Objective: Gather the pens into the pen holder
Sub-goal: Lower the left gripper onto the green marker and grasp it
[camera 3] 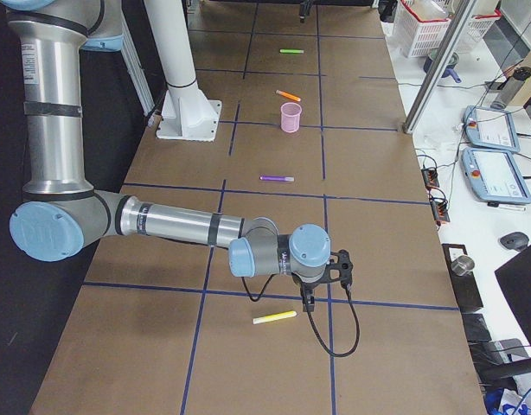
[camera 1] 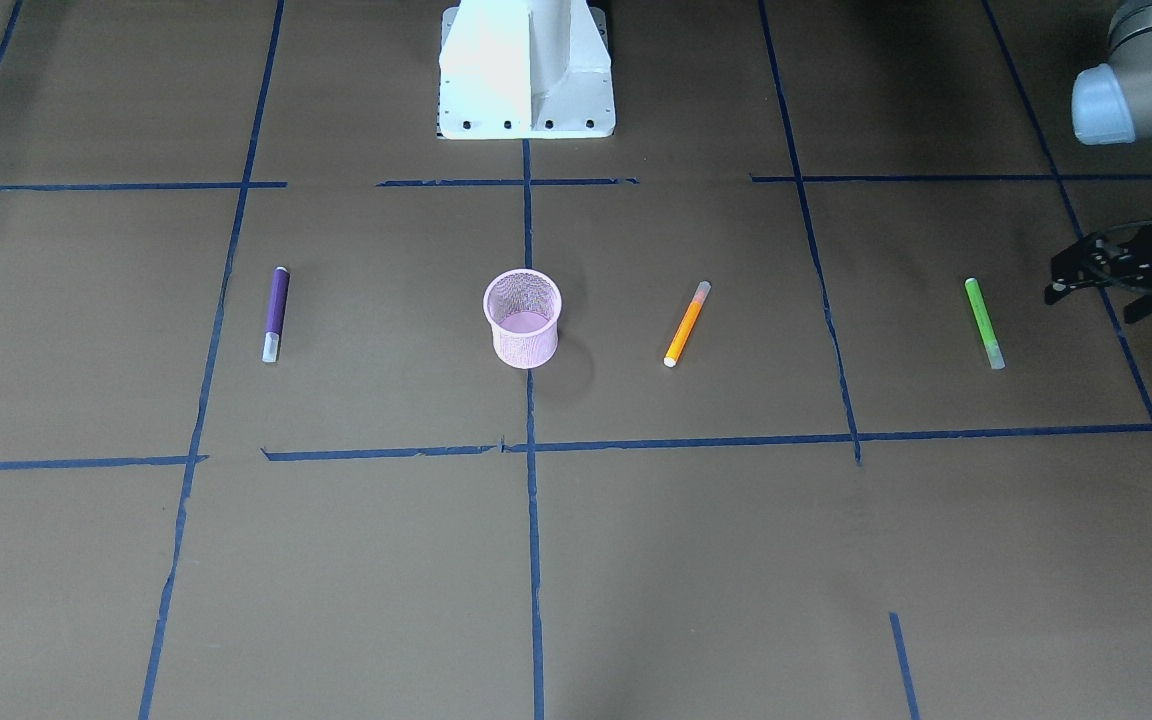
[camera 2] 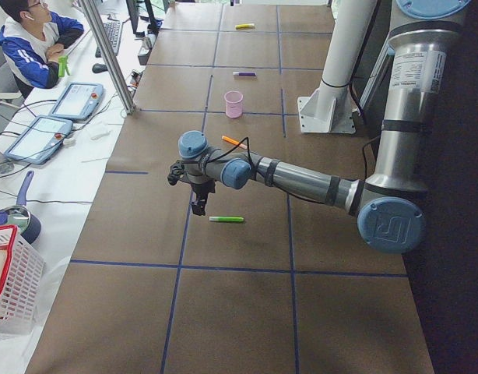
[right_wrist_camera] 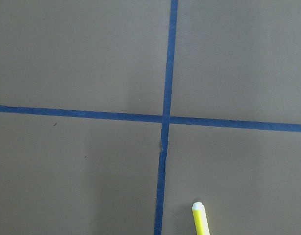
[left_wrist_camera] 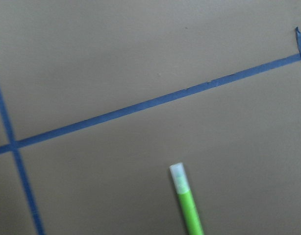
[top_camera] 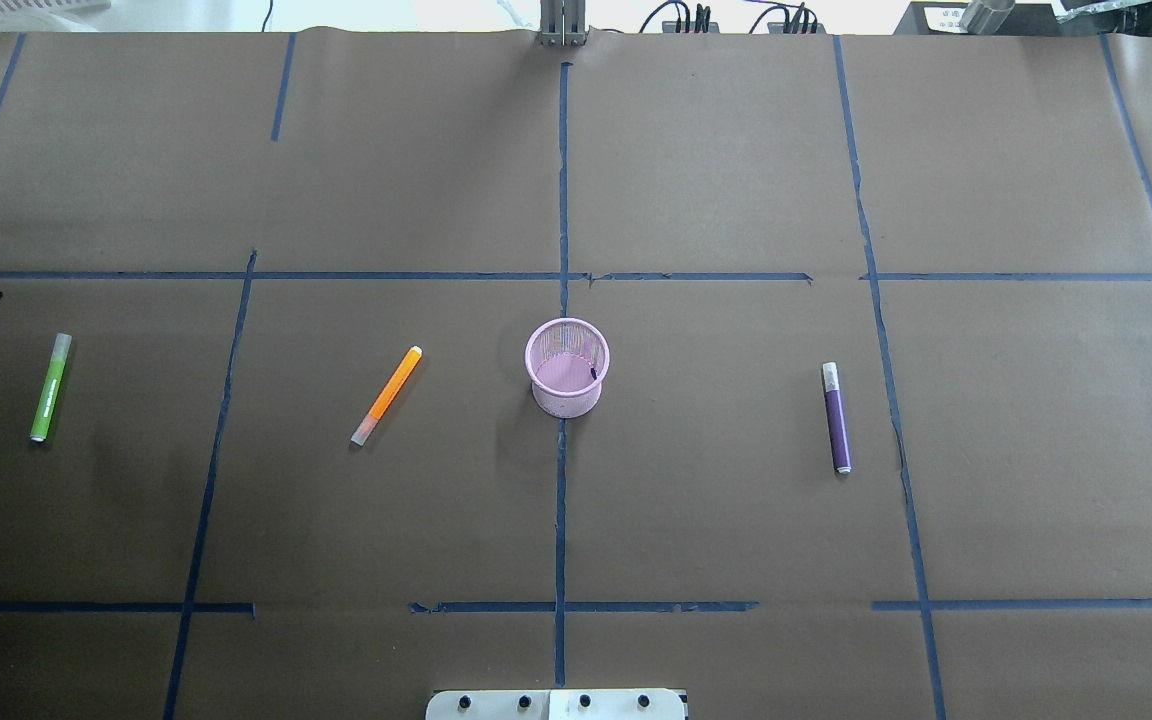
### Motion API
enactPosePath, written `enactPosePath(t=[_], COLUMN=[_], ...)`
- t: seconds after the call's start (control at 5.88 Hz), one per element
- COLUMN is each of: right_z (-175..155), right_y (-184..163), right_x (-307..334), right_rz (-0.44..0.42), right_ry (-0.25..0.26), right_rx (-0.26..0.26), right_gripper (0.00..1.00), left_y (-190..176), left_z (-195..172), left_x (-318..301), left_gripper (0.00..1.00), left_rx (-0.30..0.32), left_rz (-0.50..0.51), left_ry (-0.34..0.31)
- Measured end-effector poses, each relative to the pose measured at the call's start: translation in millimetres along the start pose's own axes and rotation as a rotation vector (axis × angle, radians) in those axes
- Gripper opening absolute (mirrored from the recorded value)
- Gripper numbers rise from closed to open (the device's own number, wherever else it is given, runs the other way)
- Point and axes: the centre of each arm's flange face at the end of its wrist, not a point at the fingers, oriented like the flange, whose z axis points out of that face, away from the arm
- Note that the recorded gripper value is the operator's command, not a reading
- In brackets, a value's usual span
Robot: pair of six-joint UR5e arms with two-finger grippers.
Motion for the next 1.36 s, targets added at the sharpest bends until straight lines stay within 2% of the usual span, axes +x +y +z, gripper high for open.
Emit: enactPosePath(t=[0.17,0.51,0.85,1.02,1.36], right_z=[-2,-7,-9,-9,-8], right_y=[-1,-3,-4,-4,-4], right_x=[-3,-9,-11,-11,-10], right_rz=[-0.006,-0.018,-0.022,-0.023,-0.022], right_ry=[-0.001,-0.004,-0.005,-0.004,-0.003], right_rx=[0.005,0.014,0.017,0.018,0.017], right_gripper=[1.0,1.0,1.0,1.0,1.0], left_y=[-4,-6,2,5,11], left_z=[13,32,62,74,101], left_x=[12,6,-20,-18,7], left_gripper=[1.0,1.0,1.0,1.0,1.0], left_rx=[-0.007,0.024,0.107,0.127,0.095], left_rz=[0.011,0.002,-0.103,-0.128,-0.102], left_ry=[-0.03,-0.083,-0.063,-0.045,-0.027])
